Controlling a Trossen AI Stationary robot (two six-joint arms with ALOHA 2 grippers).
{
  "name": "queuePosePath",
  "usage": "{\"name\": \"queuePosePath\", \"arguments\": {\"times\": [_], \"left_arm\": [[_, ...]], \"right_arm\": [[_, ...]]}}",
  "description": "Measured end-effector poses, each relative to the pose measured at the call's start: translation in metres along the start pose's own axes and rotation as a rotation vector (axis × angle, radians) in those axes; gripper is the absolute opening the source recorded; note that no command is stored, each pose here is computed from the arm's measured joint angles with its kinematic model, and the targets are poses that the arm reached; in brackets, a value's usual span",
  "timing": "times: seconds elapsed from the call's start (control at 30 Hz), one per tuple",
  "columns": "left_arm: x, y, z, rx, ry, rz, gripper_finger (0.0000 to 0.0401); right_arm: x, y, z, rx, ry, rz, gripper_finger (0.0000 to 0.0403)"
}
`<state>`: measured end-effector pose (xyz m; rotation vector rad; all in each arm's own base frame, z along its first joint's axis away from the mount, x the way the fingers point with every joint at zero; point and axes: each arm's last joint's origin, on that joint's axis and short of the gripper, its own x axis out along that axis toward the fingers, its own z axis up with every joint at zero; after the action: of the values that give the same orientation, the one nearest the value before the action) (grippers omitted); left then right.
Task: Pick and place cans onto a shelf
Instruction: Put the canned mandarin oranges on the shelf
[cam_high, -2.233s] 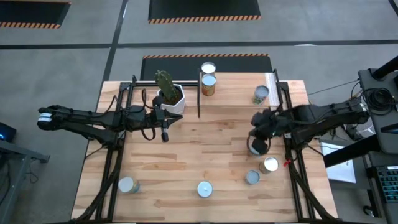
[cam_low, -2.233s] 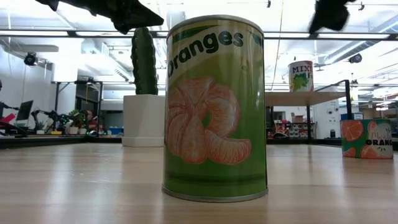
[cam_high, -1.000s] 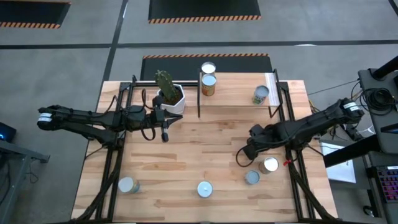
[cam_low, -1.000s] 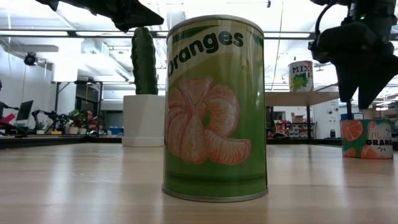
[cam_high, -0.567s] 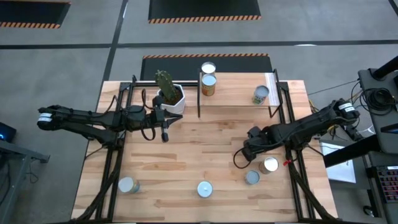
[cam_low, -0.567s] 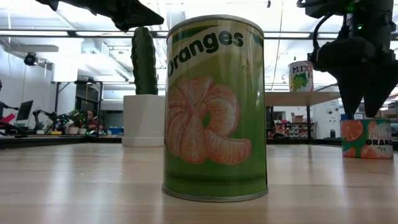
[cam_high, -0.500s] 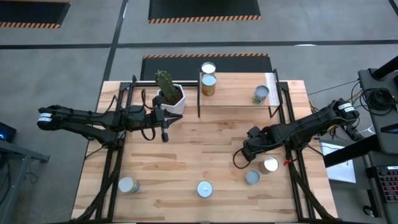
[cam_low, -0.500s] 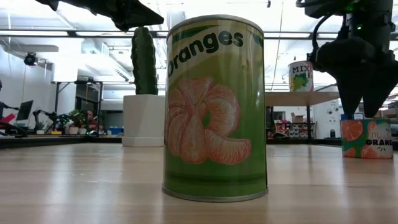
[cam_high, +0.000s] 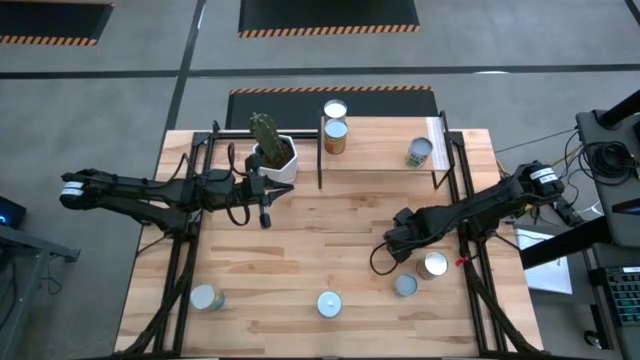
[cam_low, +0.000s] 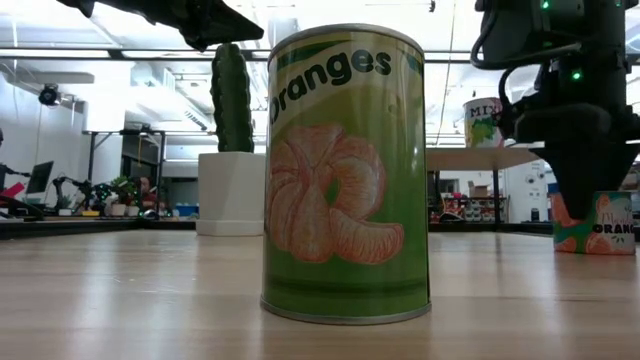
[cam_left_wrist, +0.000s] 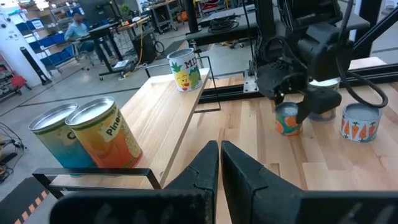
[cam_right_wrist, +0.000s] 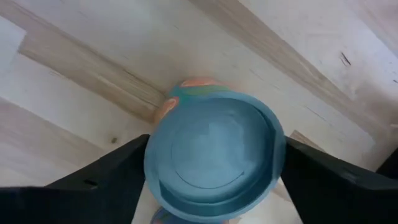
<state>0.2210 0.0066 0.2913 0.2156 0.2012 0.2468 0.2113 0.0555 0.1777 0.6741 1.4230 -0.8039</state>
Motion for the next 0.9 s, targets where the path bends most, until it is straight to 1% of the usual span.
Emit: {"name": "queuePosePath", "arguments": {"times": [0.1, 0.17, 0.27, 0.37, 0.53, 0.63, 0.73, 0.83, 0.9], "left_arm": [[0.000, 0.000, 0.000, 0.000, 0.001, 0.000, 0.0001], [0.000, 0.000, 0.000, 0.000, 0.001, 0.000, 0.0001], [0.000, 0.000, 0.000, -0.002, 0.001, 0.000, 0.0001], [0.000, 0.000, 0.000, -0.003, -0.002, 0.001, 0.0001], [0.000, 0.000, 0.001, -0.006, -0.010, 0.002, 0.0001], [0.000, 0.000, 0.001, -0.006, -0.012, 0.002, 0.0001], [0.000, 0.000, 0.001, -0.010, -0.012, 0.002, 0.0001], [0.000, 0.000, 0.001, -0.018, -0.012, 0.002, 0.0001], [0.000, 0.000, 0.001, -0.022, -0.012, 0.002, 0.0001]], "right_arm": [[0.000, 0.000, 0.000, -0.006, 0.000, 0.000, 0.0281], [-0.001, 0.001, 0.000, -0.011, -0.002, 0.005, 0.0270], [-0.006, 0.001, 0.001, -0.020, -0.009, 0.031, 0.0271], [-0.017, 0.004, 0.004, -0.038, -0.027, 0.077, 0.0288], [-0.055, 0.018, 0.022, -0.099, -0.110, 0.196, 0.0296], [-0.084, 0.028, 0.039, -0.161, -0.206, 0.260, 0.0292], [-0.115, 0.032, 0.058, -0.220, -0.308, 0.298, 0.0290], [-0.142, 0.028, 0.077, -0.278, -0.383, 0.251, 0.0290], [-0.156, 0.023, 0.091, -0.310, -0.413, 0.189, 0.0290]]}}
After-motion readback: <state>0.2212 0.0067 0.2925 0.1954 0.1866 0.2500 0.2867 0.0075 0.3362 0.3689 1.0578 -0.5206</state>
